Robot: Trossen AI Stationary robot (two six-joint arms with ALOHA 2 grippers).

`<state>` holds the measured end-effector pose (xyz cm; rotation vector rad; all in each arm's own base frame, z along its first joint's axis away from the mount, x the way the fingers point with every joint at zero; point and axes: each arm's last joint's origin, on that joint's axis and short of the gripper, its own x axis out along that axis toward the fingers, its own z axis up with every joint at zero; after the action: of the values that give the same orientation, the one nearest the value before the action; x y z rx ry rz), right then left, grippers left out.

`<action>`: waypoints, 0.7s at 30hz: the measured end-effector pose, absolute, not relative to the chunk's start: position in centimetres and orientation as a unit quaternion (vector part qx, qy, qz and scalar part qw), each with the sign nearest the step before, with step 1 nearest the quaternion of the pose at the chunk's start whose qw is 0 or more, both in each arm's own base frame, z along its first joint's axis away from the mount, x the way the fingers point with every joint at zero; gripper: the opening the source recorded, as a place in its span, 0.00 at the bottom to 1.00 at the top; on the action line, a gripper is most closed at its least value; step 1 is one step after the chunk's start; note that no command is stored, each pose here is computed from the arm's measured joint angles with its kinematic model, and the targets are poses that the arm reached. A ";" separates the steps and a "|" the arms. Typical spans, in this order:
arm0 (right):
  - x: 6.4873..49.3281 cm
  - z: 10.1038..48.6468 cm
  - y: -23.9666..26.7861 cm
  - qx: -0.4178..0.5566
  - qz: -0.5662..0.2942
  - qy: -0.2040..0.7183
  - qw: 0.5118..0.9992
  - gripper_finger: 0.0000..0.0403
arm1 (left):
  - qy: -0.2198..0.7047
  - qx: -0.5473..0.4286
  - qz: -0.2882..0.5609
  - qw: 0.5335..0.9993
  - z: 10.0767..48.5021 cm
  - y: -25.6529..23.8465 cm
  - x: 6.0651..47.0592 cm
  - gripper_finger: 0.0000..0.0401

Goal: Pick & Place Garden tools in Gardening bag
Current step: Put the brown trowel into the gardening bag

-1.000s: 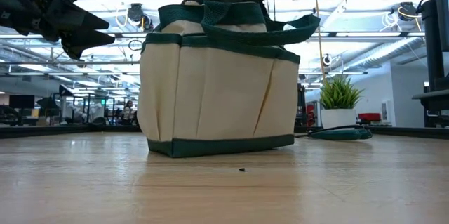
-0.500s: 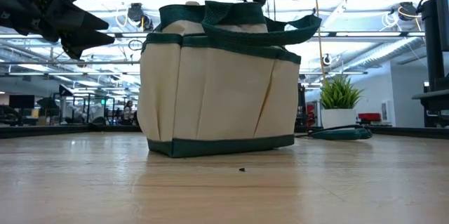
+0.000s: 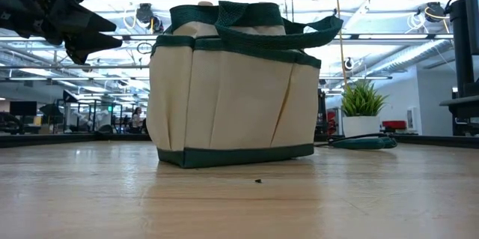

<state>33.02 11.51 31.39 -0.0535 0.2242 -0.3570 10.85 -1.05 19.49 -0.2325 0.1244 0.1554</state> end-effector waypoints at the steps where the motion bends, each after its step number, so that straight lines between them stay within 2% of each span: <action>1: 32.5 31.6 11.6 -0.028 -0.183 0.117 0.976 0.43 | 0.062 -0.117 0.077 0.988 19.5 -1.0 10.9 0.53; 13: 26.2 32.5 12.1 0.044 -0.188 0.216 0.957 0.43 | 0.059 -0.117 0.077 0.988 19.5 -1.1 10.9 0.53; 21: 23.7 31.3 13.1 0.170 -0.088 0.366 0.911 0.43 | 0.059 -0.117 0.077 0.988 19.5 -1.1 10.9 0.53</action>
<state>23.66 13.12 31.27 0.3501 0.7554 -0.1814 10.86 -1.05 19.55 -0.2344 0.1191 0.1546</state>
